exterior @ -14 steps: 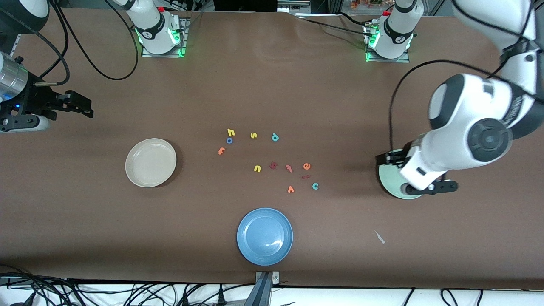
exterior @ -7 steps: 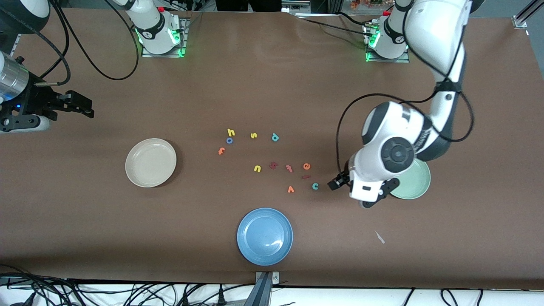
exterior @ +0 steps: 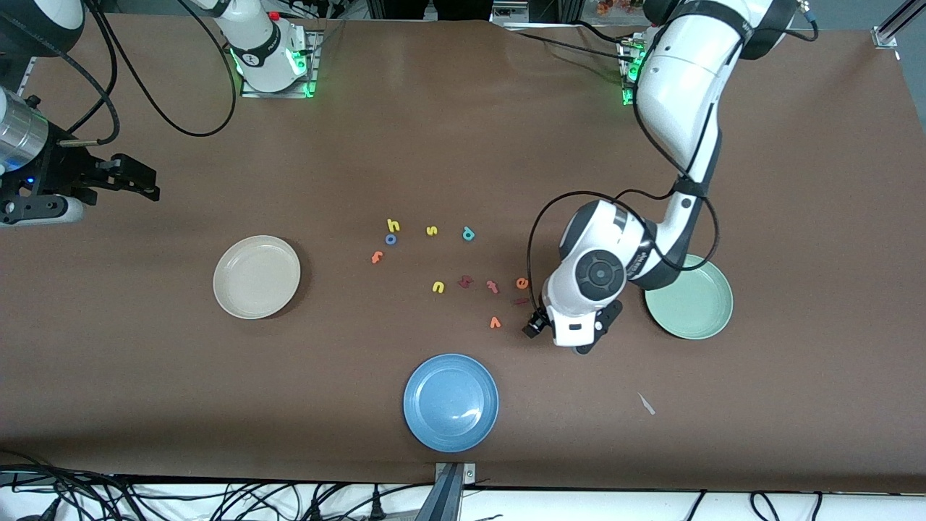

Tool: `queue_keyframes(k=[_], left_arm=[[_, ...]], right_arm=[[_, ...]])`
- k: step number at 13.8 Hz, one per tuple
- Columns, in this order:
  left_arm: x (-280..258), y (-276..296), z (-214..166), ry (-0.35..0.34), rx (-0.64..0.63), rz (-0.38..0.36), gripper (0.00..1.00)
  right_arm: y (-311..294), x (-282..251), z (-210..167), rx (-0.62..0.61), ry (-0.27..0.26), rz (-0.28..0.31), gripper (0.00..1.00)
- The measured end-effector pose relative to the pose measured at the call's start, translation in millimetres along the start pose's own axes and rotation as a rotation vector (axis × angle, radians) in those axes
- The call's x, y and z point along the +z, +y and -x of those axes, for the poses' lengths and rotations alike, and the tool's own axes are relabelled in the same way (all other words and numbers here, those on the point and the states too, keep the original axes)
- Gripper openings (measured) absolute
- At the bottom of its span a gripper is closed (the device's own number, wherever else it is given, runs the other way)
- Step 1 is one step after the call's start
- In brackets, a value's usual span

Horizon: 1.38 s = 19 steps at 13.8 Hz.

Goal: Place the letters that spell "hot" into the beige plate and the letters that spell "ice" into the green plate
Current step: 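Reach the left gripper to the cyan c and grasp it, then drop the cyan c on the green plate while the right gripper reaches letters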

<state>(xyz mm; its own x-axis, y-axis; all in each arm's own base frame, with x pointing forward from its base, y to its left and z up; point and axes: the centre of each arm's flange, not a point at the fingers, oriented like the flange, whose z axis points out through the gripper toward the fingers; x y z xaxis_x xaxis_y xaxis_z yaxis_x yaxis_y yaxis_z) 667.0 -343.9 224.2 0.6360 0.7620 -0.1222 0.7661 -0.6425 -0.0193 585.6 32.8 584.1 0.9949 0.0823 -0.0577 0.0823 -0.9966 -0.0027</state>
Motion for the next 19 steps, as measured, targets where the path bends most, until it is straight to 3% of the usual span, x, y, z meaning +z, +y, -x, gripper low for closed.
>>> queue_keyframes(k=[7, 9, 17, 19], left_arm=[[37.2, 3.4, -3.4, 0.013, -0.04, 0.029, 0.74], [40.1, 3.7, -3.9, 0.015, -0.045, 0.033, 0.61], [52.1, 2.2, -4.2, 0.012, -0.048, 0.021, 0.52], [50.2, 3.4, -4.1, 0.013, -0.048, 0.026, 0.3]], right_arm=[[0.4, 0.1, 0.0, 0.001, 0.0, 0.0, 1.0], [0.5, 0.1, 0.0, 0.001, 0.0, 0.0, 1.0], [-1.8, 21.0, -8.4, -0.002, -0.045, -0.004, 1.0], [-11.5, 28.3, -11.8, -0.012, -0.057, -0.021, 1.0]])
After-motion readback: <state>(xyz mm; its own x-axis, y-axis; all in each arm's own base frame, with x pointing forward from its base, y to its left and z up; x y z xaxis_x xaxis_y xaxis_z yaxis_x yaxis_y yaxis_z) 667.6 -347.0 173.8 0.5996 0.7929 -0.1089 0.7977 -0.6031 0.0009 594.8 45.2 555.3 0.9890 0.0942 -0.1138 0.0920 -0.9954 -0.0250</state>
